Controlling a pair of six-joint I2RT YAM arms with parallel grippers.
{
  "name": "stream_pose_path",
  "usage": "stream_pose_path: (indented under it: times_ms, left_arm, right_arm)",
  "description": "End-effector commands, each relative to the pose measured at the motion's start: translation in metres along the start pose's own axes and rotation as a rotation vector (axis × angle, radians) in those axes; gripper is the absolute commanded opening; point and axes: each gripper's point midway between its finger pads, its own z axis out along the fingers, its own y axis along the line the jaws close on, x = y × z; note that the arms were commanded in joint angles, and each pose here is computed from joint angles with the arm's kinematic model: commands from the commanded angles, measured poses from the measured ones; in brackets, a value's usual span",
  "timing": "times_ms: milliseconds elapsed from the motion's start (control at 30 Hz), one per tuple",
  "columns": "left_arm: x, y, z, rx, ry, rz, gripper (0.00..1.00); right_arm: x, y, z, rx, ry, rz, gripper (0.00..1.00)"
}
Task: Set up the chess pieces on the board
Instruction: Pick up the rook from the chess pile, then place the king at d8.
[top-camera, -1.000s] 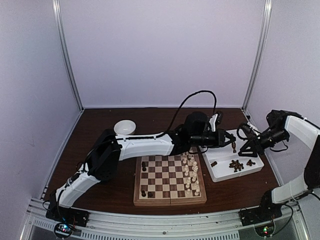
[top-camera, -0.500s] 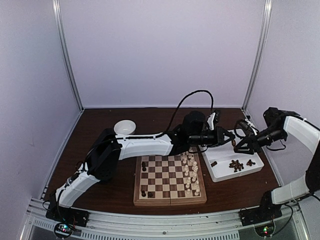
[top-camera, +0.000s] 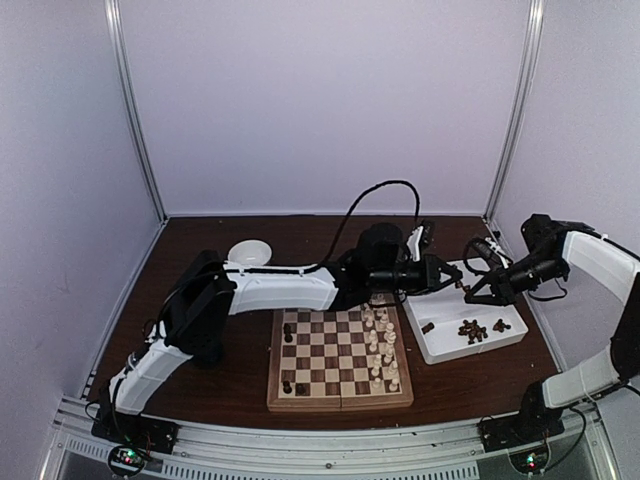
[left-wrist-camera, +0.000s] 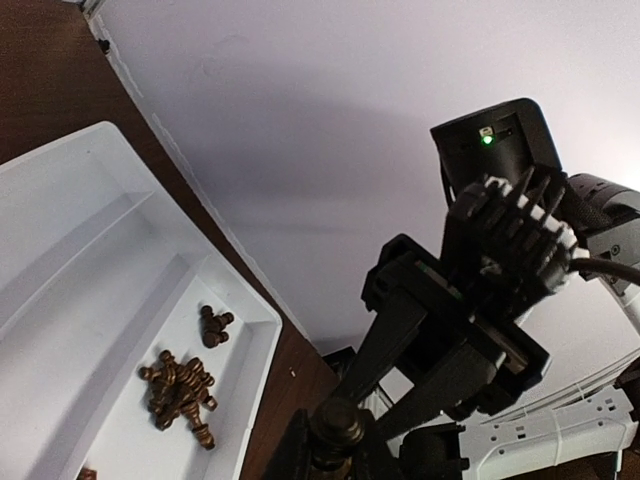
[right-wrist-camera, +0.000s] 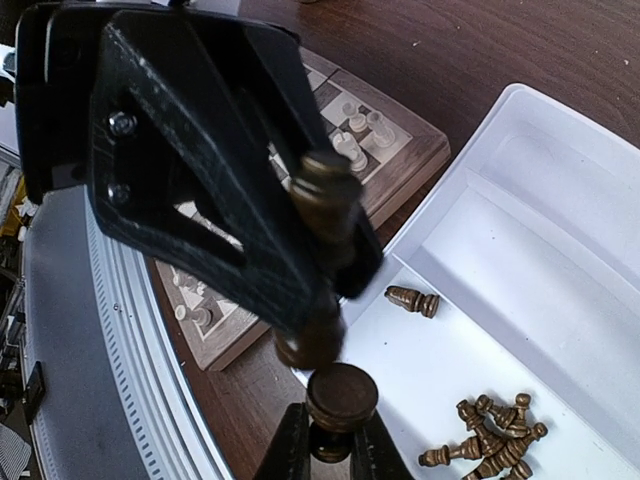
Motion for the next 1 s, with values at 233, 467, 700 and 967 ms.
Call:
stream_pose_path:
  times_ms: [233,467,700,967]
  left_arm:
    - [-0.023,0.003,-0.143,-0.286,0.014,0.319,0.00]
    - [0.031,0.035,-0.246,-0.596,0.138,0.612,0.03]
    - [0.060,0.056,-0.295,-0.711,0.109,0.741,0.03]
    - [0.075,0.067,-0.321,-0.767,0.029,0.786,0.03]
  right_arm:
    - [0.008,-0.007,0.003,0.033,0.023,0.008,0.07]
    - [0.006,-0.011,0.004,0.042,0.014,0.013,0.08]
    - [0.006,-0.014,0.005,0.043,0.022,0.034,0.09]
    - [0.010,-0.018,0.005,0.073,0.036,0.042,0.09]
